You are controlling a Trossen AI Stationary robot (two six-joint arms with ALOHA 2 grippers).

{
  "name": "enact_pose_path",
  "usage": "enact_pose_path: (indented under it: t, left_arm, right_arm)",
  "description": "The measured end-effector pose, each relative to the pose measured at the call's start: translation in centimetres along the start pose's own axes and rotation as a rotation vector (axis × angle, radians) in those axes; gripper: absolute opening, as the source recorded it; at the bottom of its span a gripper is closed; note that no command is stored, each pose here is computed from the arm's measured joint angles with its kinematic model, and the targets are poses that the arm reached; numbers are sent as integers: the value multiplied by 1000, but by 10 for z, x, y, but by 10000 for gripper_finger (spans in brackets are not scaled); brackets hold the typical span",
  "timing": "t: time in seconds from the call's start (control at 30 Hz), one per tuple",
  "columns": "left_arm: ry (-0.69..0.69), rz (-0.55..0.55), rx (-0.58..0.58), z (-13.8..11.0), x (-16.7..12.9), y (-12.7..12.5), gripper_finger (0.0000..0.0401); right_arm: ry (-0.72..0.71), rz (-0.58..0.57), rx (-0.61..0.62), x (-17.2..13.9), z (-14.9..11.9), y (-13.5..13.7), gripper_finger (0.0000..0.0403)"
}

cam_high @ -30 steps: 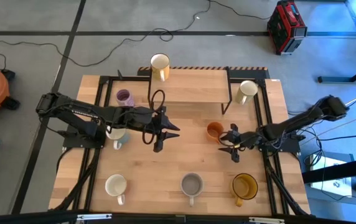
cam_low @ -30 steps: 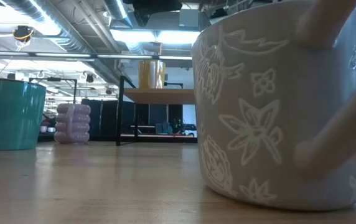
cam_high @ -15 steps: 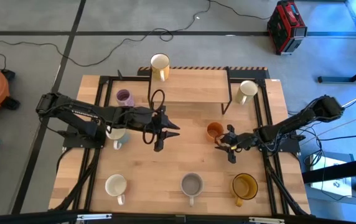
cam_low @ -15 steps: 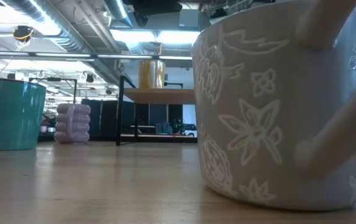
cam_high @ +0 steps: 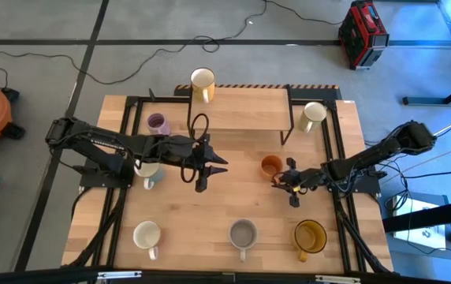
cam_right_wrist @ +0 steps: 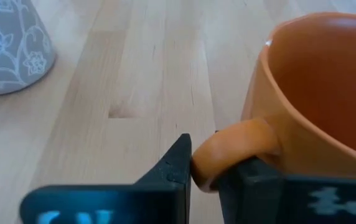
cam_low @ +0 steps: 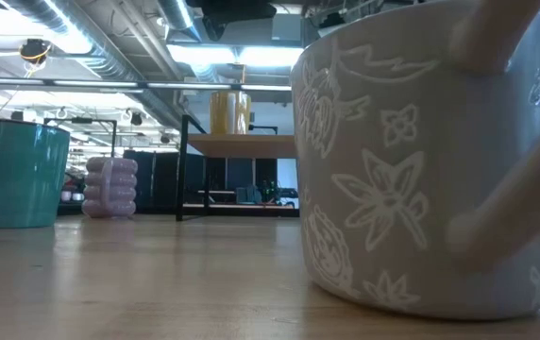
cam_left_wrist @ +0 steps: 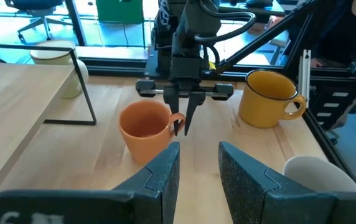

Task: Place coffee mugs
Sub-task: Put the orange mug on the shelf

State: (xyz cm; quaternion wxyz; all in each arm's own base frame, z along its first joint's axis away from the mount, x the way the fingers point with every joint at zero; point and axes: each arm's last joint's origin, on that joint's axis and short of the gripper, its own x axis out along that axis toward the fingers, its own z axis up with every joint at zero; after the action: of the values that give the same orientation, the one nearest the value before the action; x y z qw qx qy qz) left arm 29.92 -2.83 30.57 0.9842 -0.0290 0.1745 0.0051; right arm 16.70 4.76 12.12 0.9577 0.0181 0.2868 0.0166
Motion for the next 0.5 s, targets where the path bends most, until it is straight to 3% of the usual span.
enact_pose_path:
  t: [0.27, 0.5]
  left_arm:
    - [-8, 32, -12, 1, -1, 4, 105]
    - [-82, 39, -17, 12, -12, 2, 105]
  right_arm:
    - [-45, 49, -32, 2, 27, 7, 9]
    - [-93, 69, -74, 0, 68, 15, 8]
